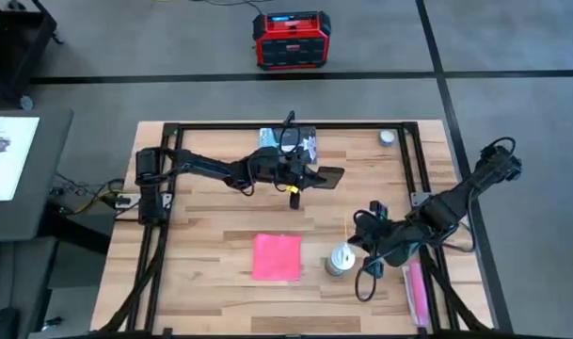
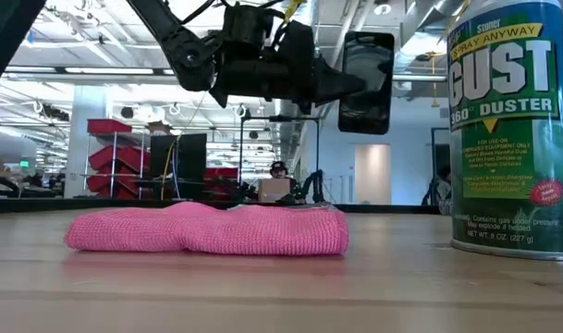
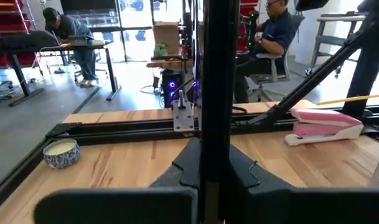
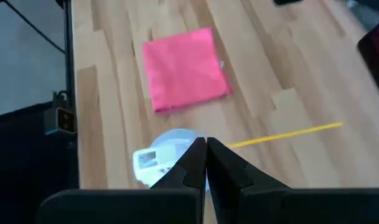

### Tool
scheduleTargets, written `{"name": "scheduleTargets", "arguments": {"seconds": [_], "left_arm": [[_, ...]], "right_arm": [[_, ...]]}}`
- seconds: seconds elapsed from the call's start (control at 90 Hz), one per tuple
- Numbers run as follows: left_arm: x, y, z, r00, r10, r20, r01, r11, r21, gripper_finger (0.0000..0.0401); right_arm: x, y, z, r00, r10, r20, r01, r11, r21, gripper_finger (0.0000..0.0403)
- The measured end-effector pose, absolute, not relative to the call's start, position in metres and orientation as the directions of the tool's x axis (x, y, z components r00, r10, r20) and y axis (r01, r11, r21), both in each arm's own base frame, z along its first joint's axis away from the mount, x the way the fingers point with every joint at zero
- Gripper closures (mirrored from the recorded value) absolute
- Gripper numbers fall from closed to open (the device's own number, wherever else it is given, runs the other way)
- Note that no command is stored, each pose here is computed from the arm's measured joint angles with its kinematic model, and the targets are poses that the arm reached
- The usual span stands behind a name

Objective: Apply microfiber cloth
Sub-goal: Spray the front of the cellphone using the spray bottle

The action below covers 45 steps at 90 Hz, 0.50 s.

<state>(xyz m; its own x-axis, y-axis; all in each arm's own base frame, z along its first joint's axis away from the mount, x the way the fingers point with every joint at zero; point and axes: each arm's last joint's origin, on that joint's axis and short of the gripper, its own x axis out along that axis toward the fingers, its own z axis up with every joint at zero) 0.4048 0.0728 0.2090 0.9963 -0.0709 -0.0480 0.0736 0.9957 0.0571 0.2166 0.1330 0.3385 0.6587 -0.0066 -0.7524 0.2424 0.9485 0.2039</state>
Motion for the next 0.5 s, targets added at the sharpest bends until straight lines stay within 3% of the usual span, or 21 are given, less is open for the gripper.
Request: {"name": "scheduleTargets", "arguments": {"seconds": [0.5], "left_arm": [[0.409,0.065,0.210,0.996,-0.074,-0.042,0.077,0.995,0.065,0.0399]], "right_arm": [[0.236,0.131,0.353,0.538,-0.019,-0.843,0.264,0.953,0.147,0.0403]]}}
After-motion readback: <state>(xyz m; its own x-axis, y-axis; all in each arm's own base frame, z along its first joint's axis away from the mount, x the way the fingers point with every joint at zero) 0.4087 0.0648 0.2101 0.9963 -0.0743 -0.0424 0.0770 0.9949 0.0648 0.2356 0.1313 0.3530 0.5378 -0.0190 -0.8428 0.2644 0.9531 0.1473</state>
